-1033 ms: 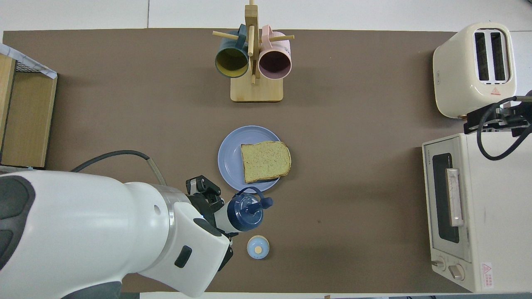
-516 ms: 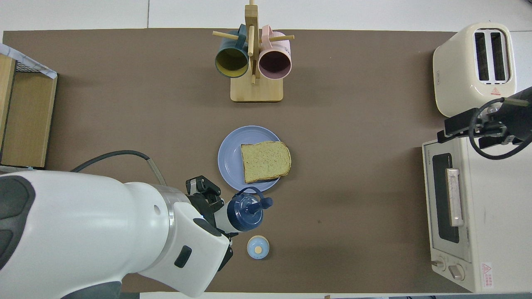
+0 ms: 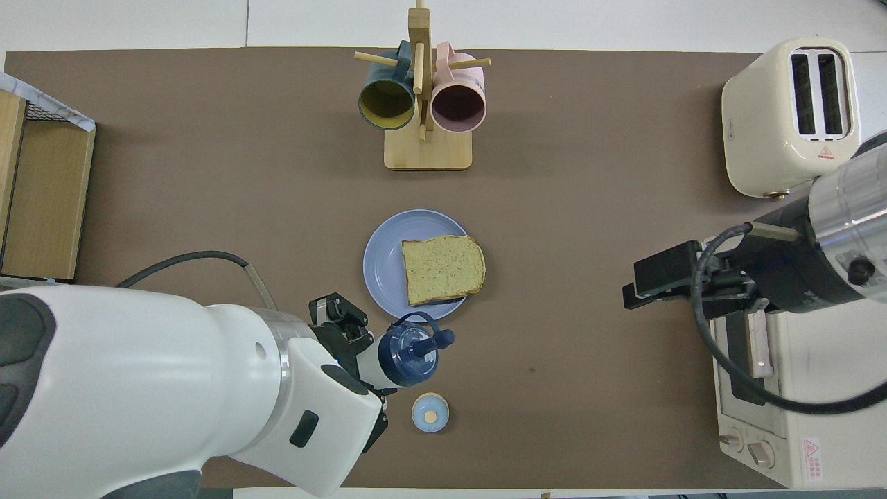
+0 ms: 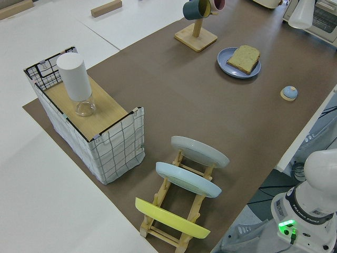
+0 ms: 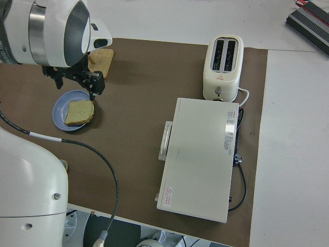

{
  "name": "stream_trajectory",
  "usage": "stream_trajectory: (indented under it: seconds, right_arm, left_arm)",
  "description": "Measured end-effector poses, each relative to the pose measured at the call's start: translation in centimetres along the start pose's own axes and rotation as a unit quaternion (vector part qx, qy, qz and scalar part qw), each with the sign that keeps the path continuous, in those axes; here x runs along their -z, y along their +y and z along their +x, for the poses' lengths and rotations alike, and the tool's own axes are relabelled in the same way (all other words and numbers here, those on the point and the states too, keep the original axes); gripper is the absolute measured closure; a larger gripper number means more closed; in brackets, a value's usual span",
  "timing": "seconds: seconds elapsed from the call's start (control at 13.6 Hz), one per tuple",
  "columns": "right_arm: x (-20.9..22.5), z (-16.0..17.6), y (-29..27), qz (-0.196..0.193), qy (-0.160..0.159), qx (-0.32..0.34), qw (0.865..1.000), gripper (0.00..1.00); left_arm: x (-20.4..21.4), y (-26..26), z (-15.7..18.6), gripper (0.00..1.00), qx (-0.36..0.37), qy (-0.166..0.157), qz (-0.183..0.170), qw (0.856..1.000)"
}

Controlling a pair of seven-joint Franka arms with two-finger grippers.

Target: Put bread on plate and add seasoning

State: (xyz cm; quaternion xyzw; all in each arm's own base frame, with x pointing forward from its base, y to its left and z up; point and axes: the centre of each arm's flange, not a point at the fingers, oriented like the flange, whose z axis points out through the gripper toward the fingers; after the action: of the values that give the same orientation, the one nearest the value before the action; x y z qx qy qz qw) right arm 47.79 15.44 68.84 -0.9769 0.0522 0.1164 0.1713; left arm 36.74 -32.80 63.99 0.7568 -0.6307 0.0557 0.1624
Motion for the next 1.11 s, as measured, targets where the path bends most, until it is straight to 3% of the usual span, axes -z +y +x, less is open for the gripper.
stream_trajectory:
  seconds: [0.22, 0.3, 0.37, 0.44, 0.52, 0.66, 0.81, 1.11]
  right_arm:
    - [1.4, -5.6, -8.2, 0.002, 0.031, 0.011, 0.999, 0.07]
    - [1.2, -7.0, -10.5, 0.007, 0.04, 0.013, 0.999, 0.17]
    - [0.9, -7.9, -12.4, 0.017, 0.053, 0.014, 0.998, 0.17]
    - [0.5, -8.6, -14.1, 0.029, 0.065, 0.015, 0.997, 0.23]
    - [0.2, -9.2, -15.5, 0.04, 0.076, 0.016, 0.996, 0.34]
    - [0.2, -9.4, -16.9, 0.062, 0.094, 0.018, 0.993, 0.38]
    - [0.0, -8.8, -17.4, 0.074, 0.104, 0.019, 0.992, 0.5]
    - [-2.0, -7.3, -17.4, 0.072, 0.095, 0.015, 0.993, 0.49]
  left_arm:
    - [0.0, 0.0, 0.0, 0.59, 0.0, 0.0, 0.0, 1.0]
    - [0.0, 0.0, 0.0, 0.59, 0.0, 0.0, 0.0, 1.0]
    - [0.0, 0.0, 0.0, 0.59, 0.0, 0.0, 0.0, 1.0]
    - [0.0, 0.0, 0.0, 0.59, 0.0, 0.0, 0.0, 1.0]
    - [0.0, 0.0, 0.0, 0.59, 0.0, 0.0, -0.001, 1.0]
    - [-0.1, 0.2, 0.1, 0.59, 0.001, 0.006, -0.007, 1.0]
    - [-0.1, 0.3, 0.1, 0.59, 0.003, 0.015, -0.013, 1.0]
    - [-0.4, 0.4, -0.4, 0.59, -0.006, 0.022, -0.012, 1.0]
